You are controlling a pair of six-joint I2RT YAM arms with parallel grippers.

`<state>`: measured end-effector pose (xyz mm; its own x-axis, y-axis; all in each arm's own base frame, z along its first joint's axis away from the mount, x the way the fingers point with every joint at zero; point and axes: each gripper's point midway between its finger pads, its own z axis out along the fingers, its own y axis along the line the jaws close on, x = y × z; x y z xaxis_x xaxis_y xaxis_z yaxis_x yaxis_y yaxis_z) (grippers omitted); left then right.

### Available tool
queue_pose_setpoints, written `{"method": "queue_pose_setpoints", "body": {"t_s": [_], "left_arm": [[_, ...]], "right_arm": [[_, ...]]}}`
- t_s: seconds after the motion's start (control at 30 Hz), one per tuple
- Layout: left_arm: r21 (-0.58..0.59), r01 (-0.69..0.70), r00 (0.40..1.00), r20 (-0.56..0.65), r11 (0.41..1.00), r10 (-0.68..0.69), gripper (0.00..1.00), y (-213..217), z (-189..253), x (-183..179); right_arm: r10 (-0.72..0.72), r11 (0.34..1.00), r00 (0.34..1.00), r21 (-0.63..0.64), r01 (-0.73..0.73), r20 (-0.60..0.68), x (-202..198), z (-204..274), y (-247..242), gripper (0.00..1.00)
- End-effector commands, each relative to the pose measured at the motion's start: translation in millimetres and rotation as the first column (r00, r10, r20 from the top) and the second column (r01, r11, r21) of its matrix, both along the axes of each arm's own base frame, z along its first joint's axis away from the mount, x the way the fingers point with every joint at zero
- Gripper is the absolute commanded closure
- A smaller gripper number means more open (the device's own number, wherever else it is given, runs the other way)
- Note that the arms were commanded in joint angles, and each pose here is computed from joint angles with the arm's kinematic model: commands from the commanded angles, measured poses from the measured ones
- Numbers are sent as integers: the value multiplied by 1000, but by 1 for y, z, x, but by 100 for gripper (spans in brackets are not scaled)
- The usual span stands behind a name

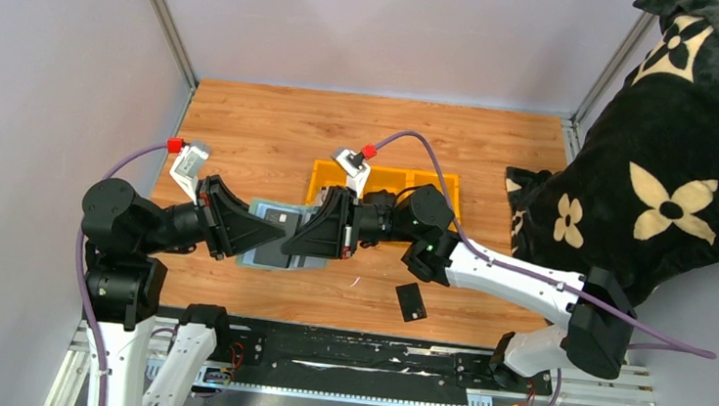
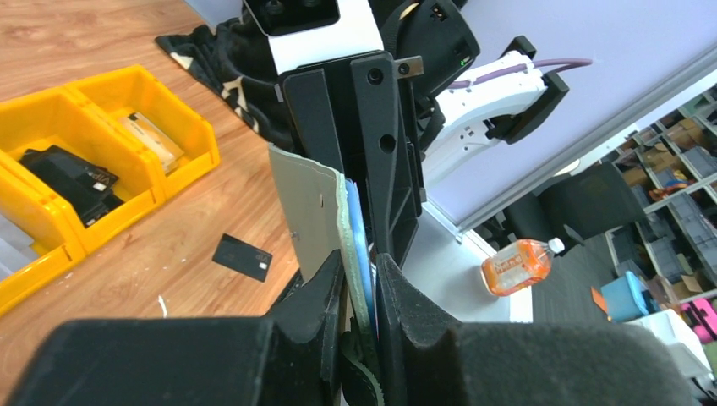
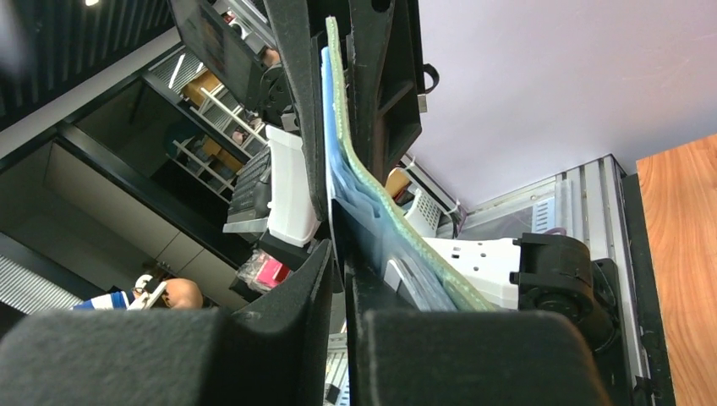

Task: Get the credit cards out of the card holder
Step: Remove the credit card from the card holder.

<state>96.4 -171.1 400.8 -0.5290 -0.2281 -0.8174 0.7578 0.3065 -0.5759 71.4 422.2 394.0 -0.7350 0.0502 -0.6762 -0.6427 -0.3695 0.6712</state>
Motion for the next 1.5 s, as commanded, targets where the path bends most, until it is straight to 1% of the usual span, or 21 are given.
{"method": "queue_pose_setpoints", "body": {"t_s": [0.0, 0.03, 0.1, 0.27, 0.4, 0.43, 0.5, 0.6, 0.87, 0.97, 1.03, 1.13, 1.23, 1.3, 1.4, 1.47], "left_arm": [[-22, 83, 997, -4, 996, -83, 81, -4, 7, -18], [-23, 86, 996, -4, 996, -86, 81, -4, 7, -19], [-22, 89, 996, 0, 996, -89, 83, -4, 8, -20], [-22, 93, 996, 4, 995, -93, 84, -4, 8, -22], [-21, 96, 995, 11, 995, -96, 84, -4, 10, -23], [-20, 95, 995, 18, 995, -95, 84, -4, 10, -23], [-20, 96, 995, 22, 995, -95, 85, -4, 11, -23], [-23, 97, 995, 24, 995, -96, 85, -4, 13, -24], [-22, 95, 995, 29, 995, -94, 84, -4, 16, -20], [-24, 92, 995, 32, 995, -91, 84, -4, 18, -20], [-25, 91, 995, 36, 996, -90, 86, -4, 19, -19], [-19, 92, 995, 50, 996, -91, 93, -4, 20, -19], [8, 76, 994, 79, 997, -77, 95, -3, 16, -16], [41, 45, 995, 85, 998, -49, 97, -1, 10, -11], [77, 2, 995, 94, 997, -9, 97, 2, 3, -4], [88, -21, 994, 104, 996, 12, 97, 4, 1, 0]], "right_arm": [[24, 995, 999, 97, -26, 29, -11, 18, -16, 83], [25, 994, 999, 106, -28, 28, -12, 19, -18, 79], [23, 992, 1000, 123, -25, 20, -12, 21, -20, 77], [49, 982, 999, 182, -47, -6, -11, 32, -25, 78], [60, 977, 998, 206, -56, -11, -11, 36, -28, 77], [58, 977, 998, 204, -55, -11, -11, 35, -28, 79], [54, 978, 999, 201, -50, -11, -11, 35, -28, 89], [47, 978, 999, 203, -44, -10, -10, 35, -31, 100], [-8, 984, 1000, 180, 8, 0, -3, 28, -43, 100], [-12, 984, 1000, 175, 10, 8, -4, 27, -44, 100], [-7, 985, 1000, 172, 5, 9, -4, 27, -43, 100], [1, 990, 1000, 138, -3, 14, 0, 23, -45, 100], [-78, 993, 997, 93, 75, 26, 22, 17, -62, 100], [-181, 983, 983, 36, 180, 31, 43, 8, -78, 100], [-327, 940, 943, -82, 331, 62, 74, -13, -102, 100], [-407, 892, 911, -187, 412, 69, 96, -35, -118, 100]]}}
